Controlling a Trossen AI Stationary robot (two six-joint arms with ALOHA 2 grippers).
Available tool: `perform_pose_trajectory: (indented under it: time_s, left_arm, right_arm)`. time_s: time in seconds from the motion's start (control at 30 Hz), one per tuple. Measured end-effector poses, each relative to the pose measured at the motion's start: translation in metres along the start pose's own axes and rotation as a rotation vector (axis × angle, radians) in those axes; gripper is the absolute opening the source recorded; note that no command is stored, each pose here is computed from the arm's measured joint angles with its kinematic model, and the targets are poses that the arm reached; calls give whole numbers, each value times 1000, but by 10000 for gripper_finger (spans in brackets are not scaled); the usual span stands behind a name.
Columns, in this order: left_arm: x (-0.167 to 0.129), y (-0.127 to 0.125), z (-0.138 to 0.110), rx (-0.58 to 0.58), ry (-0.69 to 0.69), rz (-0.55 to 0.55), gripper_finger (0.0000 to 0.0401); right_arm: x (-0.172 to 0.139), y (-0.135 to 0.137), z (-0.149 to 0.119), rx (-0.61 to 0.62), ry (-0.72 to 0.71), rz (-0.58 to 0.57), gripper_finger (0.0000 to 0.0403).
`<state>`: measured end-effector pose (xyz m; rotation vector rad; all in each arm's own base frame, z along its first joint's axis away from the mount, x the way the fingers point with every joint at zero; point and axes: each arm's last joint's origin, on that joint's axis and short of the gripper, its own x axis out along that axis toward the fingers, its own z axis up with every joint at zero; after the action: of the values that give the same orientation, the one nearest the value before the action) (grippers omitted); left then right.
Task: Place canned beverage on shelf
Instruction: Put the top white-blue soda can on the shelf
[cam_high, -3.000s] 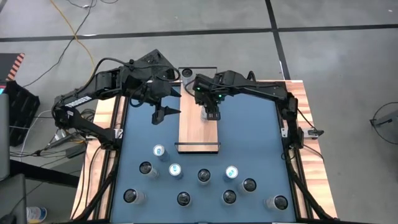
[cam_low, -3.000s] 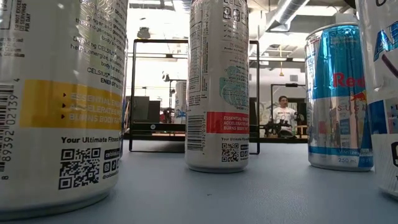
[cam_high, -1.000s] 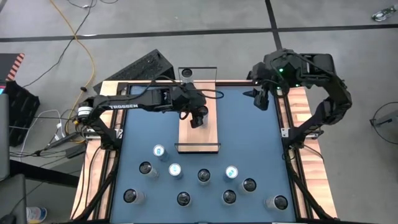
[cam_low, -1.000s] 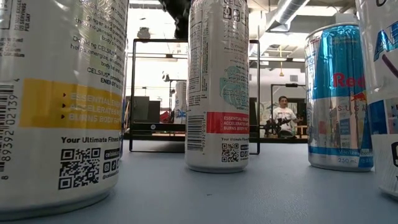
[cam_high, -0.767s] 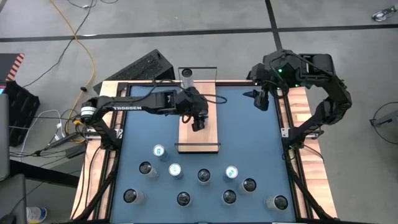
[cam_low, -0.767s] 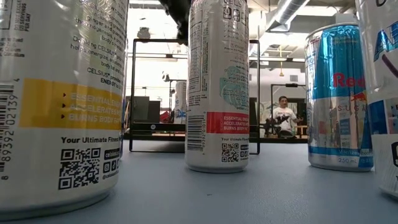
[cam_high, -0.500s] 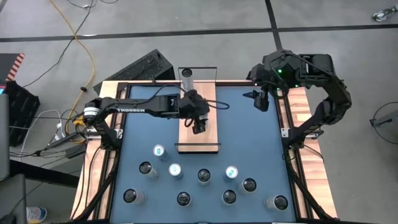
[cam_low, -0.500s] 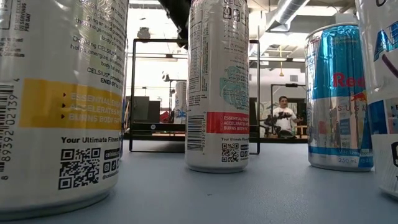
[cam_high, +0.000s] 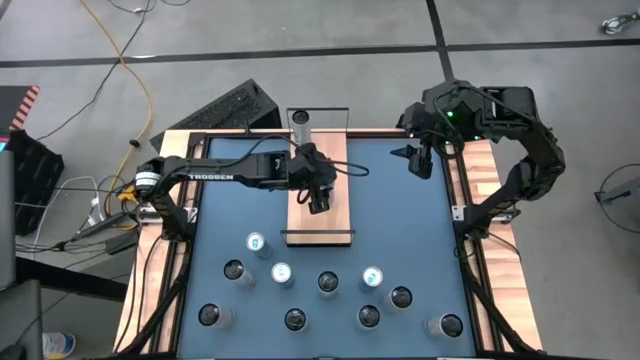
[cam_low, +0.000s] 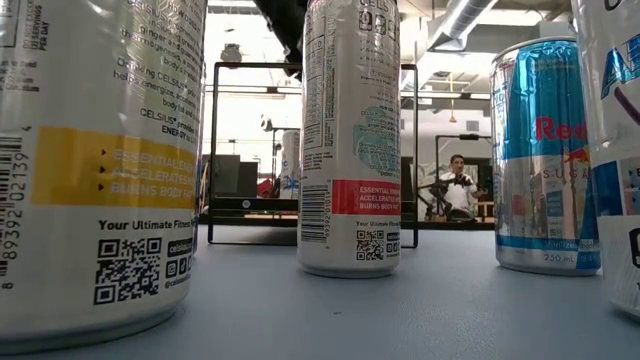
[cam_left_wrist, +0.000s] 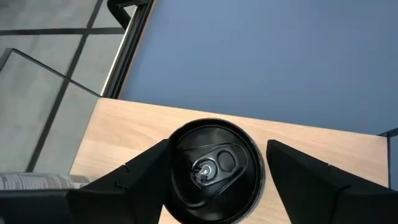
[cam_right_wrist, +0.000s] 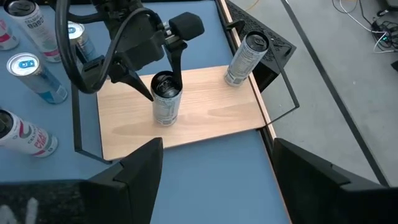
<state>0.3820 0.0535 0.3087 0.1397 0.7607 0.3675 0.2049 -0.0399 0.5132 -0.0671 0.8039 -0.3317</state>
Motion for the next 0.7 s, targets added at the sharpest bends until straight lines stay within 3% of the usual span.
perform_pose_trajectory:
  time_s: [0.23,0.57,0.7]
  left_arm:
    - [-12,2,7,27,-60,-4,249]
    - [-17,6,7,31,-37,69,328]
    - [-15,6,5,20,-24,52,342]
  right_arm:
    - [0,0,0,4,0,0,286]
    - [0,0,0,11,0,1,286]
    - [0,0,0,10,1,1,286]
